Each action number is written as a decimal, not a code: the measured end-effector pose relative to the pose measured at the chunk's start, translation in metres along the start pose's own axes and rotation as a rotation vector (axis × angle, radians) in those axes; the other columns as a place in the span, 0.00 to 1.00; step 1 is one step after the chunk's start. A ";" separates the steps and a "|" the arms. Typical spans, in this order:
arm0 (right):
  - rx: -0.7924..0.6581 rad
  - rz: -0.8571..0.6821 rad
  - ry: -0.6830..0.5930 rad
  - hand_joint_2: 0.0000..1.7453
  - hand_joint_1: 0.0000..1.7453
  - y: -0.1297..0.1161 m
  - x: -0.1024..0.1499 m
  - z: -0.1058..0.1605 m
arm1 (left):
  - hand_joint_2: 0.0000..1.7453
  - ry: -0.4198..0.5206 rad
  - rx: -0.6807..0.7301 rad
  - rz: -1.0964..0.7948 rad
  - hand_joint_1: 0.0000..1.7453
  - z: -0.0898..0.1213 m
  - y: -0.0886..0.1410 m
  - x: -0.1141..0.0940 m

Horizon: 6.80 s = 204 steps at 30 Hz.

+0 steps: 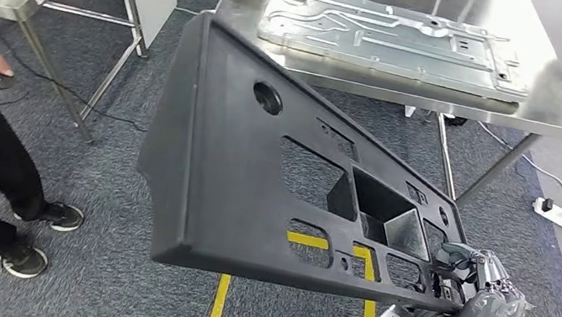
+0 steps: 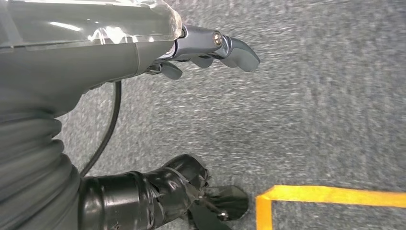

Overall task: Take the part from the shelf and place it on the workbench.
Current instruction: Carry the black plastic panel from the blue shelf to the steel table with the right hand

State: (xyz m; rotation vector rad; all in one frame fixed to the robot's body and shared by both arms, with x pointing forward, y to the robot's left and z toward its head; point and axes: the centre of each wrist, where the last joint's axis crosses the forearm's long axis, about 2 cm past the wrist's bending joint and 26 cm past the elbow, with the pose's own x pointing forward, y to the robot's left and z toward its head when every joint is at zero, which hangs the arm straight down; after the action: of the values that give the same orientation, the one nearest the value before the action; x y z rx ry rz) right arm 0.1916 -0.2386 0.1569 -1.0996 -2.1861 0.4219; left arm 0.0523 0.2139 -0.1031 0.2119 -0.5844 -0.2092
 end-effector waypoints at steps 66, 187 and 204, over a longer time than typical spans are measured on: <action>0.025 -0.011 -0.022 1.00 1.00 0.005 0.002 0.004 | 1.00 -0.046 -0.052 -0.002 0.00 -0.001 0.003 -0.001; 0.028 0.002 0.010 1.00 1.00 0.003 -0.002 0.007 | 1.00 -0.060 -0.115 0.014 0.00 -0.001 0.001 -0.001; 0.015 -0.008 0.007 1.00 1.00 0.004 0.000 0.005 | 1.00 -0.061 -0.137 0.029 0.00 -0.001 0.001 -0.003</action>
State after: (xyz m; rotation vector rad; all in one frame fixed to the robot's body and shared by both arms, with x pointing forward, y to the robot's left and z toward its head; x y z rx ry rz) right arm 0.1908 -0.2361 0.1513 -1.0821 -2.1773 0.4292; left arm 0.0506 0.2161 -0.1046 0.0643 -0.6309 -0.2278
